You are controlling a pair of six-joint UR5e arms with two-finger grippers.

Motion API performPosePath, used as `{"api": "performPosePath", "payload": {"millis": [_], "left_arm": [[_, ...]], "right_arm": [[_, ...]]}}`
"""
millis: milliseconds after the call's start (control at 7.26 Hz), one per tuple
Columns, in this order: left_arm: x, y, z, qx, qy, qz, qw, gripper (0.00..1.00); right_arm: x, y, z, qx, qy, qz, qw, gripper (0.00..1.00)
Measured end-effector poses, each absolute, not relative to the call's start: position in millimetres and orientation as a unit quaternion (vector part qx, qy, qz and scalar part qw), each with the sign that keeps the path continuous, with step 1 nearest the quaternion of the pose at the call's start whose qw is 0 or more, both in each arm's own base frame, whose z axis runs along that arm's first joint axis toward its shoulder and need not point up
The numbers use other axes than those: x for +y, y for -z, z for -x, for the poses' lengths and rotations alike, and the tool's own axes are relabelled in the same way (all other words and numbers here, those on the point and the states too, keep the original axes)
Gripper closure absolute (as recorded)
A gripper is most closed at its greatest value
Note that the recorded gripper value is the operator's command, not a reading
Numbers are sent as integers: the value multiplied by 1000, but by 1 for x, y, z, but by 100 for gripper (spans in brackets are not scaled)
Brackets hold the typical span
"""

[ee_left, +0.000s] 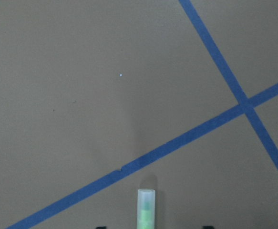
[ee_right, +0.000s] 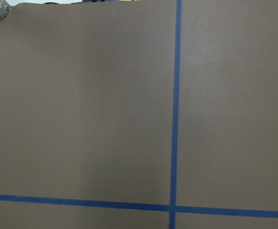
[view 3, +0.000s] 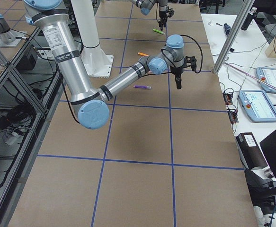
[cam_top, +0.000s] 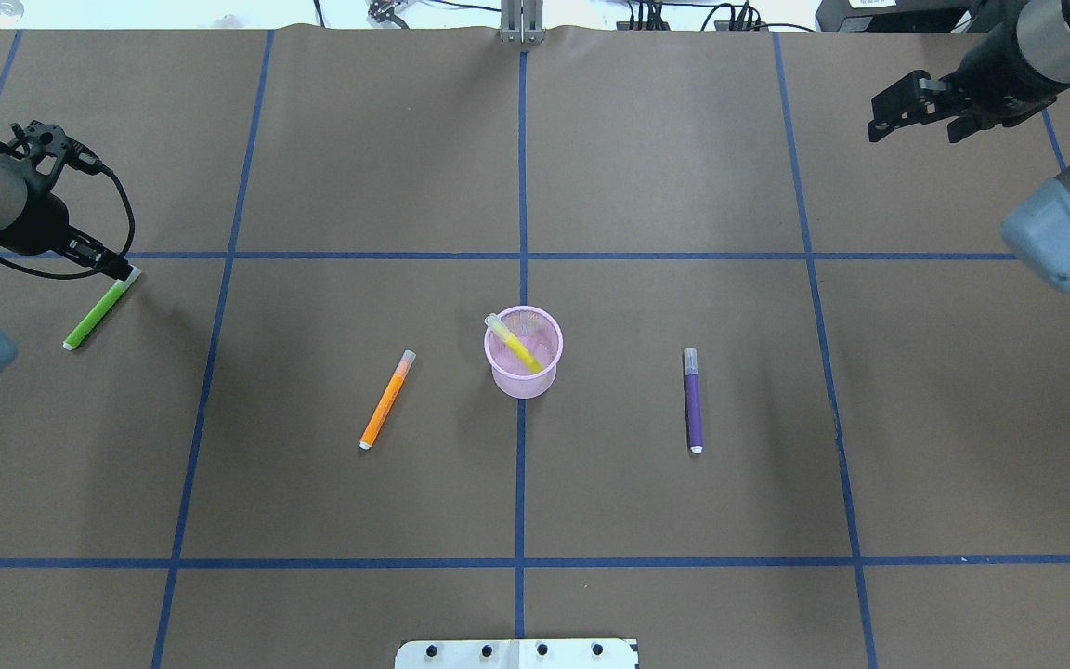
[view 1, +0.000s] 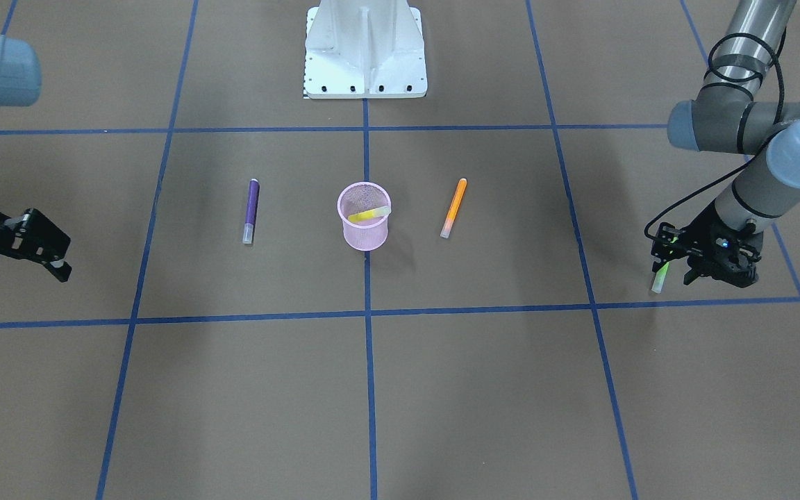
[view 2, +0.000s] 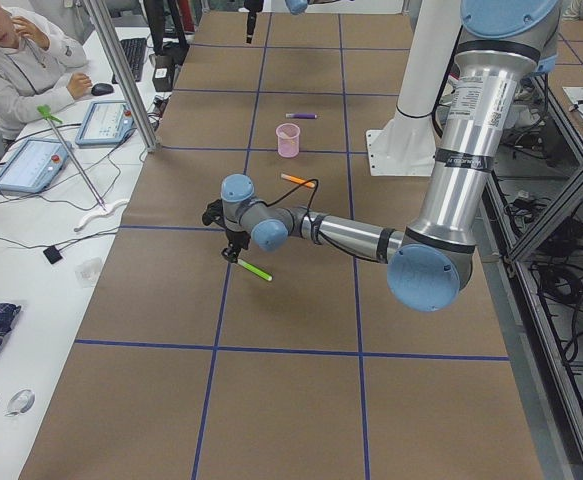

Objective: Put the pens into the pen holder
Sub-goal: 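Grasp the green marker with the left gripper and lift it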

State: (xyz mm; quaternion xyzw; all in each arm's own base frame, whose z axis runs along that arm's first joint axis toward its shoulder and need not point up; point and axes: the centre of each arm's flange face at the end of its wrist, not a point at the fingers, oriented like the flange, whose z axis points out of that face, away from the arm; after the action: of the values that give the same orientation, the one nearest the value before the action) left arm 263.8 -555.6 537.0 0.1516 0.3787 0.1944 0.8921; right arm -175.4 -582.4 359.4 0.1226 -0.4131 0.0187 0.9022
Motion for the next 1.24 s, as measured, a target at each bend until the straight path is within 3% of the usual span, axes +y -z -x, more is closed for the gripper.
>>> {"api": "performPosePath", "payload": {"millis": [138, 551, 688, 826, 1239], "left_arm": [[-556, -541, -266, 378, -195, -149, 893, 43], [-546, -563, -283, 380, -209, -144, 889, 56], [-544, -573, -286, 382, -212, -145, 888, 73], [-544, -577, -287, 385, -214, -149, 885, 100], [-545, -569, -289, 392, -218, -157, 880, 100]], "right_arm": [[-584, -375, 159, -410, -11, -120, 904, 0], [-577, -418, 126, -393, 12, -120, 911, 0], [-576, -423, 122, -391, 13, -119, 912, 0], [-575, -425, 120, -391, 14, -119, 913, 0], [-574, -425, 119, -390, 14, -120, 913, 0]]}}
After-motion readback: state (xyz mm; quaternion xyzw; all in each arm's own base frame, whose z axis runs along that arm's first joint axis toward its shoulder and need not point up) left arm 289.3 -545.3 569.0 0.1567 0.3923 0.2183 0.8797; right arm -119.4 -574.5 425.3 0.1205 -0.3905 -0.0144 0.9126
